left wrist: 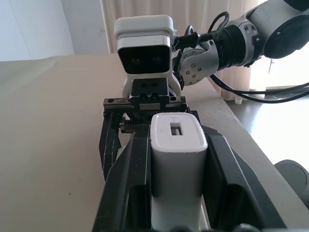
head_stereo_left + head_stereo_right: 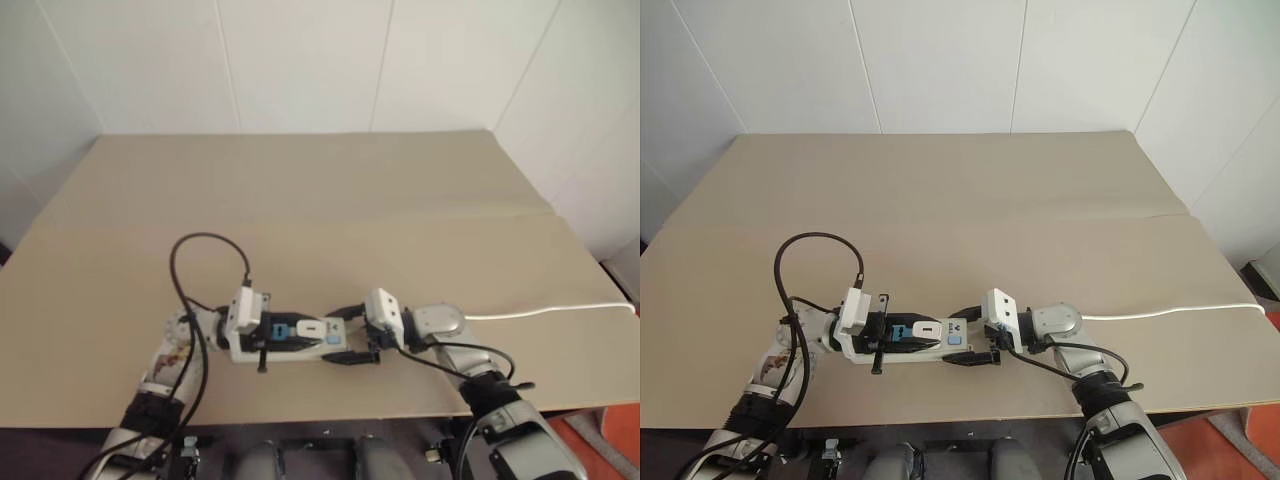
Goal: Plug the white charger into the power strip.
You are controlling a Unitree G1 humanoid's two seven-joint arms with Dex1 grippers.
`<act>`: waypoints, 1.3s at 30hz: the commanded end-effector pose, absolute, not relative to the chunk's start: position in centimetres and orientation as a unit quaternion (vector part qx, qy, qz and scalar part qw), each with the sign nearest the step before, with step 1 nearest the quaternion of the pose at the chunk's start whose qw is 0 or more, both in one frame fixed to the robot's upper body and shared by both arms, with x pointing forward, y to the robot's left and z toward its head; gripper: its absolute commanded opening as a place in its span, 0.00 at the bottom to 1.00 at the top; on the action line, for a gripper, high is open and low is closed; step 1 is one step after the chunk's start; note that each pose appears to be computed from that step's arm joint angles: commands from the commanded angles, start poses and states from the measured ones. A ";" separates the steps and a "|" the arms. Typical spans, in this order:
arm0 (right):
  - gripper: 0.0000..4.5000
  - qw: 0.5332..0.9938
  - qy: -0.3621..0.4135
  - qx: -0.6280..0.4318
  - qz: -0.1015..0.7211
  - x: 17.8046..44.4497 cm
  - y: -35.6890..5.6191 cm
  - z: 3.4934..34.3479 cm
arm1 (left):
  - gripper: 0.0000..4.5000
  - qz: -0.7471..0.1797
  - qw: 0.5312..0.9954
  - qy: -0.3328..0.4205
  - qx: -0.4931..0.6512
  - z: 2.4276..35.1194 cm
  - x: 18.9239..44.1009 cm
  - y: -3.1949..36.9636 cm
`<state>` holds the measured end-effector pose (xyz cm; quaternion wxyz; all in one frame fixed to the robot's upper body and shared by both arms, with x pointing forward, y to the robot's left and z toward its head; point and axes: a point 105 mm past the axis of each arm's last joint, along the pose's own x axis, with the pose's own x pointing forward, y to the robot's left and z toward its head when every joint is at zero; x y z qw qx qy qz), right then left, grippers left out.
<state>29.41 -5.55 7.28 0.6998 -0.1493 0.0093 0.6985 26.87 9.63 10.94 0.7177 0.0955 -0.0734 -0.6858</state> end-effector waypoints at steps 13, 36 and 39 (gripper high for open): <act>0.76 0.701 0.065 -0.146 0.695 29.2 -6.2 5.1 | 0.22 -0.653 0.739 0.052 0.159 6.5 26.0 15.8; 0.76 0.706 0.066 -0.148 0.690 29.3 -6.4 5.1 | 0.22 -0.649 0.734 0.146 0.134 4.7 25.1 17.1; 0.76 0.707 0.065 -0.148 0.689 29.3 -6.4 5.1 | 0.22 -0.652 0.732 0.150 0.127 4.5 24.5 16.7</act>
